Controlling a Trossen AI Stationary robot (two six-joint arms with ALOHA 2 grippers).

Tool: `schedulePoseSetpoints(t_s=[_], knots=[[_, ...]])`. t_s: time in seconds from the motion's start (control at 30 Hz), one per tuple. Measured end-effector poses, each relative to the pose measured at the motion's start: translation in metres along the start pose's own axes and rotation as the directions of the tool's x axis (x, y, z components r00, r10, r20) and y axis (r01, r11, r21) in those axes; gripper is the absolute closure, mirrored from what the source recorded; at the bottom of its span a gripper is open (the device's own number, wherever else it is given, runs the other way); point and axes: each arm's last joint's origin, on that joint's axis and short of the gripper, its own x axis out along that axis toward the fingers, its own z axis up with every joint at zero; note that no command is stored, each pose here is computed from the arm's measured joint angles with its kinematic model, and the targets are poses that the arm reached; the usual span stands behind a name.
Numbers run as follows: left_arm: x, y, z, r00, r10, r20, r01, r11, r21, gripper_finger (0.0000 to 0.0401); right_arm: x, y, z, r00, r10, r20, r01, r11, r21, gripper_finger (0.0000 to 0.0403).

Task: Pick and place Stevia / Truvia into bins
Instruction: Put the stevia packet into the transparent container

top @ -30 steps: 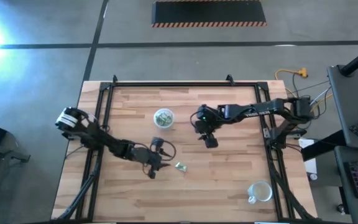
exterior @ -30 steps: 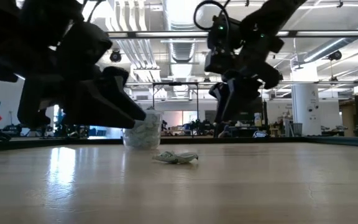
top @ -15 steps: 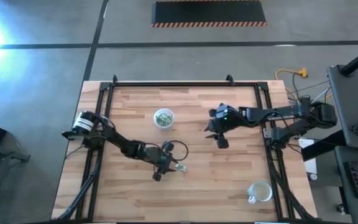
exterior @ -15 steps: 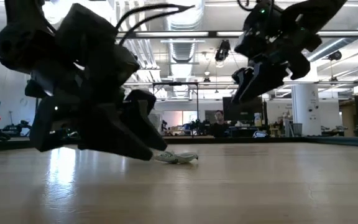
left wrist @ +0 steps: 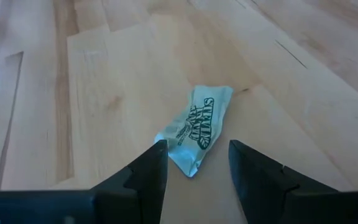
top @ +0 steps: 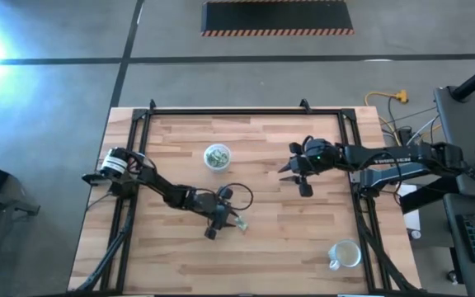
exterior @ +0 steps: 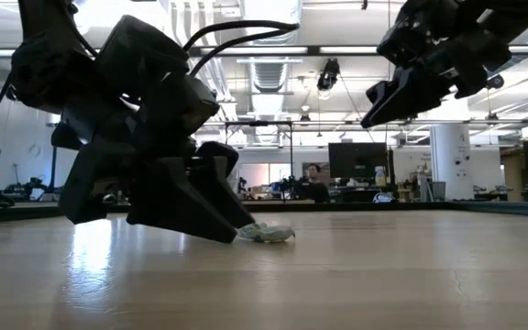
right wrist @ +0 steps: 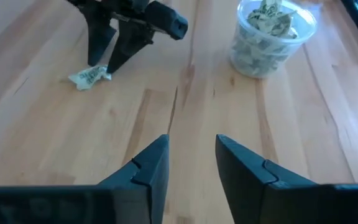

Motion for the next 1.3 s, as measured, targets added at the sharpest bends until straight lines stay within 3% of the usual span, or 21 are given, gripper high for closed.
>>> schedulePoseSetpoints(t_s=[0.47, 0.9, 1.3], knots=[[0.0, 0.0, -0.001, 1.0, -0.006, -0.007, 0.006, 0.999, 0.05, 0.0395, -0.001, 0.001, -0.003, 1.0, -0.003, 0.016, 0.003, 1.0, 0.005, 0.0299], [-0.005, 0.003, 0.004, 0.998, 0.055, 0.001, -0.055, 0.995, 0.078, 0.0401, -0.001, 0.001, -0.003, 1.0, -0.004, 0.017, 0.003, 1.0, 0.002, 0.0315], [-0.022, 0.01, 0.015, 0.958, 0.286, 0.017, -0.286, 0.956, 0.071, 0.0401, -0.001, 0.001, -0.003, 1.0, -0.002, 0.013, 0.002, 1.0, 0.003, 0.0317]])
